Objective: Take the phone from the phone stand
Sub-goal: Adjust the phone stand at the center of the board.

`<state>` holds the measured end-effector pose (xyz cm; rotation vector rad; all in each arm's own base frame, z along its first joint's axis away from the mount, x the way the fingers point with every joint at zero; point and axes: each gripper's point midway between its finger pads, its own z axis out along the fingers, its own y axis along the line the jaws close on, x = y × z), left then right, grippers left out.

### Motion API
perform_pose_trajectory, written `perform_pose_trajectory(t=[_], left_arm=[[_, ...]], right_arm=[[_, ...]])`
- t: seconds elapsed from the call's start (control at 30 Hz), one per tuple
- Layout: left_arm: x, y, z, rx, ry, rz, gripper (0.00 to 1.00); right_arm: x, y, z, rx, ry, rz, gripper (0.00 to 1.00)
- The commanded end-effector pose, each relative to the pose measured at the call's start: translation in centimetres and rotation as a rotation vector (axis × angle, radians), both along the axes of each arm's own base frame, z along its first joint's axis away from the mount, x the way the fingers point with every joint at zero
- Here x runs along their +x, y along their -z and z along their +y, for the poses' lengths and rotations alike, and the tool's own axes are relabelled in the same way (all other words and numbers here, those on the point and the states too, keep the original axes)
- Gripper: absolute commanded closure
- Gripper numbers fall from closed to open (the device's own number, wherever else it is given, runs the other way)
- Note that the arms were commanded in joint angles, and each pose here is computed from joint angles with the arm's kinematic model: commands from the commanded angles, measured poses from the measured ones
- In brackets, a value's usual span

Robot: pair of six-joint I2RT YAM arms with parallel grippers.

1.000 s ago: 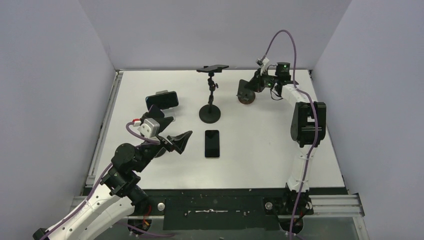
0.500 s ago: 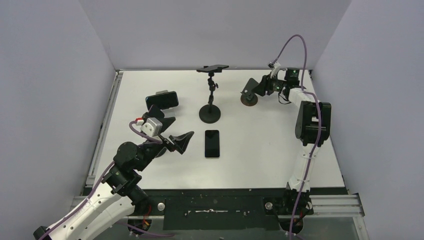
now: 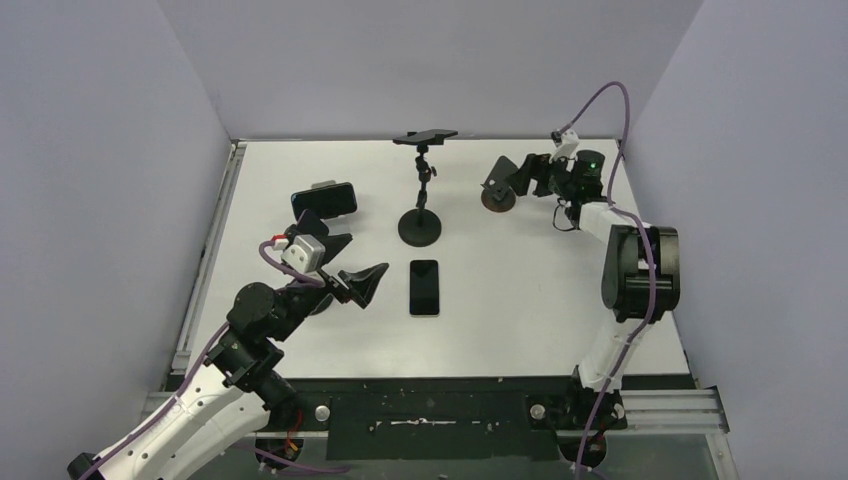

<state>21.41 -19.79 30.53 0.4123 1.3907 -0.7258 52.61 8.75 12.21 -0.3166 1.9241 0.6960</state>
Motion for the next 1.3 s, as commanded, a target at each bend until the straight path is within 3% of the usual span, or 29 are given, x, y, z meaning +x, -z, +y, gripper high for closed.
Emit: perform_pose_trajectory(t=[0.0,0.27,0.47,0.9,1.1,1.27], left_arm=[[-0.3,-1.8,0.1,-0.045,0.011,-0.047,0.03],[0.0,-1.4,0.1,-0.036,-0.003,-0.033,0.03],[0.0,-1.2,0.2,-0.027,-0.006,-0.023,0.03],[0.1,-1.3,0.2,-0.024,-0.007,-0.025,0.03],[0.1,-1.2,0.1,-0.022,-0.007,-0.023,0.03],[0.1,-1.2,0.2,-0.021,-0.010,-0.027,0.03]], right_arm=[[0.1,-8.9,1.5,0.004,0.228,-0.251,0.15],[-3.0,-4.7,3.1,-0.014,0.611,-0.025,0.13],[-3.4,-1.1,2.4,-0.081,0.711,0.102,0.11],[-1.1,0.7,3.5,-0.109,0.689,0.178,0.15],[-0.1,2.6,3.3,-0.156,0.682,0.223,0.27],[0.0,4.0,2.9,-0.186,0.677,0.263,0.29]])
